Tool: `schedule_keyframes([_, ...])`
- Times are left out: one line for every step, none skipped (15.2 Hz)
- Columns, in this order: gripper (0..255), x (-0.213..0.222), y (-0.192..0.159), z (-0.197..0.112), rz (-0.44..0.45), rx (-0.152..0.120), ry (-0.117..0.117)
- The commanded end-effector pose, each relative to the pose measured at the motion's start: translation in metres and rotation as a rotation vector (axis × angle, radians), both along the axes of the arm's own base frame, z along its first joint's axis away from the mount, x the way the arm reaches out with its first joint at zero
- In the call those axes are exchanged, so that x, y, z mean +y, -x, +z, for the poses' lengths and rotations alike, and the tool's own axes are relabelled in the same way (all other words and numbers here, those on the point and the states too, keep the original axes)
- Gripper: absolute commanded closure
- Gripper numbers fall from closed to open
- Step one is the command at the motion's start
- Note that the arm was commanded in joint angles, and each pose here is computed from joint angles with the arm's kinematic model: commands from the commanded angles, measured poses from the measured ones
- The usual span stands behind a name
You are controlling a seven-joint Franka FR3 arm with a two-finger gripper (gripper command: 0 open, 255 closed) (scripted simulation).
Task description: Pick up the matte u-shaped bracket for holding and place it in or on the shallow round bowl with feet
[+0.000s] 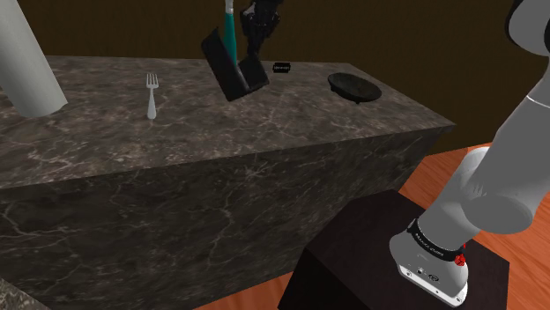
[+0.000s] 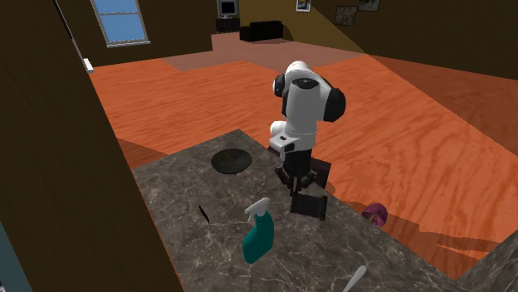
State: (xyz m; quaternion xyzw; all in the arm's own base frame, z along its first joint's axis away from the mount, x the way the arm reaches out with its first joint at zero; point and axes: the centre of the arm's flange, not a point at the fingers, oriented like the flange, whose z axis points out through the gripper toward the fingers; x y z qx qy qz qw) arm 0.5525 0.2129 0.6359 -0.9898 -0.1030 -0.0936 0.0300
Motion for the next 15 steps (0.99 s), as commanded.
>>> schedule_keyframes([255,0.001,0.0,0.01,0.0,0.001,0.0])
schedule_keyframes([255,0.001,0.0,0.016,0.0,0.001,0.0])
schedule_keyframes([255,0.001,0.0,0.021,0.0,0.001,0.0])
schedule_keyframes([255,0.001,0.0,0.026,0.0,0.001,0.0])
schedule_keyframes([255,0.001,0.0,0.032,0.0,0.001,0.0])
schedule_keyframes([255,0.001,0.0,0.037,0.0,0.001,0.0])
schedule_keyframes([255,0.001,0.0,0.042,0.0,0.001,0.0])
schedule_keyframes([255,0.001,0.0,0.046,0.0,0.001,0.0])
schedule_keyframes([255,-0.011,0.006,0.046,0.0,0.001,0.0])
schedule_keyframes([255,-0.023,0.012,0.046,0.0,0.001,0.0])
schedule_keyframes([255,-0.035,0.018,0.046,0.0,0.001,0.0])
schedule_keyframes([255,-0.047,0.023,0.046,0.0,0.001,0.0])
schedule_keyframes([255,-0.059,0.029,0.046,0.0,0.001,0.0])
schedule_keyframes([255,-0.07,0.035,0.046,0.0,0.001,0.0])
schedule_keyframes([255,-0.082,0.041,0.046,0.0,0.001,0.0])
